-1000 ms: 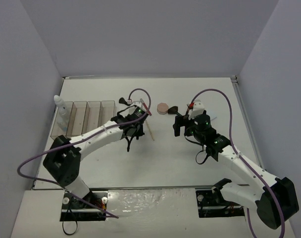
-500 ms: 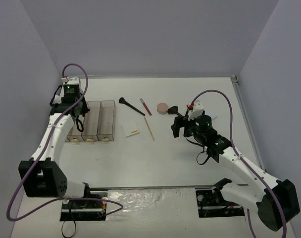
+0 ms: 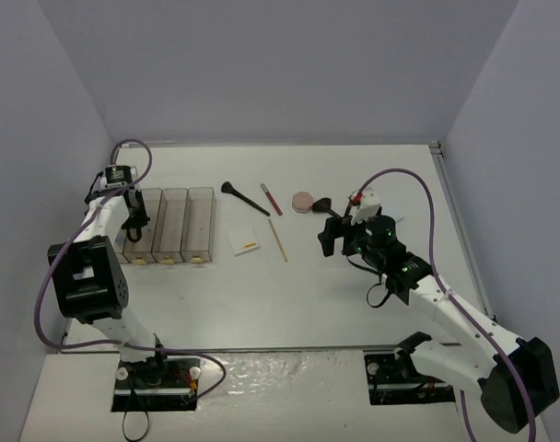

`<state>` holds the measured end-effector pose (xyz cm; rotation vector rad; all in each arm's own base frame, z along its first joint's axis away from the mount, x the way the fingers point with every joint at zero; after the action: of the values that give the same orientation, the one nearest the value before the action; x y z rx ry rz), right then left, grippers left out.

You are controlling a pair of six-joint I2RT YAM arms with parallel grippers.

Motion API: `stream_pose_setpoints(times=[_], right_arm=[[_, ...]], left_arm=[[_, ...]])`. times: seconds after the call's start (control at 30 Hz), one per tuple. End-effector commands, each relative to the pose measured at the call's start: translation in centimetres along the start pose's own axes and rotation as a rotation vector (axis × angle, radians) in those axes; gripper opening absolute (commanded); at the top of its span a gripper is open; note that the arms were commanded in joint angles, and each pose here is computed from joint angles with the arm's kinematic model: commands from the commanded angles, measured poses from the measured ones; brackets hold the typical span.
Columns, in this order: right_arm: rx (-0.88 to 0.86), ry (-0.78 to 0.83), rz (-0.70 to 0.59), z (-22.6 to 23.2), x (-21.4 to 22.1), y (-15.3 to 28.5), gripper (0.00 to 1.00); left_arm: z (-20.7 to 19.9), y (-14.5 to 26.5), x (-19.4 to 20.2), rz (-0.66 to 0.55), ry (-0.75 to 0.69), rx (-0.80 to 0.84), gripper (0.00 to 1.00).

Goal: Organize the makeup

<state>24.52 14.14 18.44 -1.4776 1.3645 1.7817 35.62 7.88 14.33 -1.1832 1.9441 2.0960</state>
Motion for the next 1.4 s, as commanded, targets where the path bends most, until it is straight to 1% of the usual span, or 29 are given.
stream_pose_setpoints(times=[0.0, 0.03, 0.07, 0.1, 0.17, 0.23, 0.27, 0.33, 0.4, 0.53, 0.57, 0.63, 0.7, 0.83, 0.97, 1.07, 1.17, 1.2, 1.23, 1.3, 1.37], right_arm=[[0.020, -0.018, -0.064, -0.3, -1.4, -0.6, 1.00], [0.027, -0.023, -0.060, -0.4, -1.3, -0.7, 1.00], [0.048, -0.026, -0.047, -0.6, -1.1, -0.8, 1.00], [0.049, -0.038, -0.037, -0.6, -0.9, -1.0, 1.00], [0.090, -0.048, -0.023, -1.1, -0.7, -1.2, 1.00], [0.112, -0.058, -0.007, -1.4, -0.4, -1.4, 1.00], [0.126, -0.066, 0.003, -1.7, -0.2, -1.5, 0.98], [0.148, -0.081, 0.025, -2.2, 0.2, -1.7, 0.95], [0.131, -0.080, 0.047, -2.2, 0.5, -2.2, 0.91], [-0.014, -0.055, 0.132, -0.4, 1.6, -4.3, 0.87], [-0.018, -0.054, 0.152, -0.4, 1.8, -4.7, 0.86], [-0.009, -0.052, 0.167, -0.5, 2.1, -5.0, 0.86], [0.023, -0.059, 0.175, -0.8, 2.4, -5.0, 0.86], [0.066, -0.074, 0.153, -1.2, 2.2, -4.3, 0.87], [0.094, -0.079, 0.107, -1.6, 1.9, -3.2, 0.89], [0.123, -0.084, 0.062, -1.9, 1.6, -2.3, 0.91], [0.147, -0.087, 0.039, -2.2, 1.6, -1.6, 0.92], [0.148, -0.087, 0.032, -2.2, 1.4, -1.5, 0.92], [0.152, -0.089, 0.014, -2.3, 1.2, -1.2, 0.92], [0.152, -0.089, 0.007, -2.3, 1.1, -1.0, 0.92], [0.145, -0.093, -0.007, -2.2, 0.9, -0.8, 0.93]], left_arm=[[-1.1, 0.6, -1.6, -0.048, 0.021, 0.054, 0.22], [-1.2, 0.7, -1.6, -0.046, 0.026, 0.054, 0.28], [-1.2, 0.8, -1.6, -0.049, 0.040, 0.055, 0.41], [-1.2, 1.1, -1.8, -0.061, 0.042, 0.060, 0.48], [-1.4, 1.7, -2.1, -0.081, 0.049, 0.069, 0.60], [-1.7, 2.6, -2.4, -0.099, 0.059, 0.080, 0.70], [-2.0, 3.6, -2.7, -0.121, 0.065, 0.093, 0.74], [-2.6, 5.5, -3.2, -0.166, 0.075, 0.126, 0.81], [-3.8, 7.1, -3.3, -0.191, 0.076, 0.170, 0.83], [-7.3, 11.8, -2.1, -0.214, 0.065, 0.271, 0.87], [-9.1, 13.0, -0.9, -0.202, 0.051, 0.315, 0.87], [-11.4, 14.6, 0.5, -0.189, 0.049, 0.378, 0.87], [-15.1, 16.1, 3.0, -0.169, 0.053, 0.452, 0.87], [-21.5, 17.0, 7.4, -0.103, 0.050, 0.561, 0.86], [-27.1, 15.1, 11.6, -0.023, 0.013, 0.536, 0.86], [-30.0, 13.7, 13.9, 0.040, 0.010, 0.478, 0.81], [-32.0, 12.5, 15.7, 0.089, -0.009, 0.429, 0.72], [-32.2, 12.2, 16.2, 0.099, -0.012, 0.416, 0.71], [-33.1, 11.2, 17.4, 0.118, -0.026, 0.392, 0.70], [-33.6, 10.8, 17.9, 0.130, -0.027, 0.380, 0.66], [-33.7, 9.5, 18.8, 0.153, -0.011, 0.349, 0.61]])
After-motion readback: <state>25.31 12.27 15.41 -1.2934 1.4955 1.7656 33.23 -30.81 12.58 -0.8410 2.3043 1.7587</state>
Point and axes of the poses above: each gripper's point midway between its finger pads, its own y axis back along the fingers, its own z axis along the line the jaws close on, x = y × z, the point moved 6 cm from there along y, back along the fingers, and after that the axes turned 15 degrees about y, right-handed, at the moved point
